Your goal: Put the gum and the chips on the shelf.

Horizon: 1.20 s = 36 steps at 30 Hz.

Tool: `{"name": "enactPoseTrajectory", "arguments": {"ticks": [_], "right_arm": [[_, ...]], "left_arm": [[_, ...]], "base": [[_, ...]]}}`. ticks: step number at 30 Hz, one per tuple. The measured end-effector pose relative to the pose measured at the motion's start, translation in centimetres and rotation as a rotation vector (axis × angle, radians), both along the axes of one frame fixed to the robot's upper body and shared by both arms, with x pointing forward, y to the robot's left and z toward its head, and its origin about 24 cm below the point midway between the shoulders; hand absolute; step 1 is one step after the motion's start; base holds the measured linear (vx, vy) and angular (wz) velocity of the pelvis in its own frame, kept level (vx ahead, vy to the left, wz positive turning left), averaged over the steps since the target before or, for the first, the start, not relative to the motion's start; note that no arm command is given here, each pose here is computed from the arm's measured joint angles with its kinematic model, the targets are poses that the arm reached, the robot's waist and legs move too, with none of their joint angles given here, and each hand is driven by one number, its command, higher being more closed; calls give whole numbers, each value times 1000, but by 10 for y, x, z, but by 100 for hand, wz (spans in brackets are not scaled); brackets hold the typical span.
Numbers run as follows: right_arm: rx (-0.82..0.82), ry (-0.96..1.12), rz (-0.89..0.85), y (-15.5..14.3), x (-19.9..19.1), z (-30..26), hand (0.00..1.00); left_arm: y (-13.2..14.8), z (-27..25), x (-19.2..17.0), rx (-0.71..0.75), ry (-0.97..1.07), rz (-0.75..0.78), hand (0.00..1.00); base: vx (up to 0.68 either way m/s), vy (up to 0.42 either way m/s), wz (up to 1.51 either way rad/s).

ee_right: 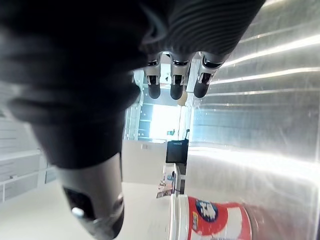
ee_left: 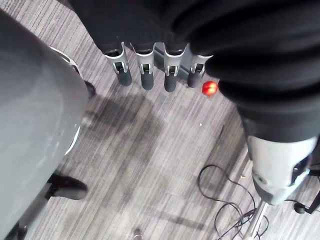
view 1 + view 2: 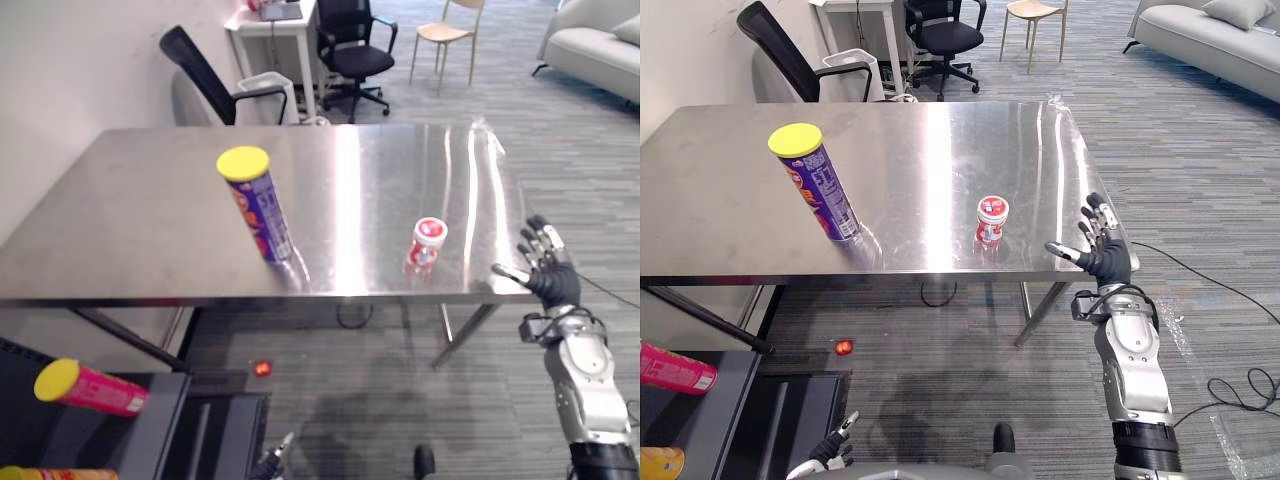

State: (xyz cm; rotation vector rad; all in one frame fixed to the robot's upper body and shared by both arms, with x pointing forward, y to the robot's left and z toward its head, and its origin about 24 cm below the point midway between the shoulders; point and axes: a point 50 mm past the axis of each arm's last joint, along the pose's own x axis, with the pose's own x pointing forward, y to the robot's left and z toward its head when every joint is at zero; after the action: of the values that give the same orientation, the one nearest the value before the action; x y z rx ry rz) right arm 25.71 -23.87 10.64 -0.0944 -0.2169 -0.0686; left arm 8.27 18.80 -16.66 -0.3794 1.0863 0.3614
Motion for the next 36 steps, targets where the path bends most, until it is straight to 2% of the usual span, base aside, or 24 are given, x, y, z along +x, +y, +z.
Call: {"name": "enactPoseTrajectory", "arguments": {"ticks": [7, 26, 36], "right_arm": [[-16, -28, 35, 5, 10, 9, 0], [-66, -29, -5, 3, 43, 18, 0], [-79, -1, 54, 15, 51, 13, 0]], "left_arm": [[5, 2, 5, 13, -23, -2, 0], [4, 5, 11, 7, -61, -12, 0], [4, 7, 16, 11, -91, -14, 0]], "base": [[-29, -30, 8], [-7, -9, 1], [-6, -12, 4]]}}
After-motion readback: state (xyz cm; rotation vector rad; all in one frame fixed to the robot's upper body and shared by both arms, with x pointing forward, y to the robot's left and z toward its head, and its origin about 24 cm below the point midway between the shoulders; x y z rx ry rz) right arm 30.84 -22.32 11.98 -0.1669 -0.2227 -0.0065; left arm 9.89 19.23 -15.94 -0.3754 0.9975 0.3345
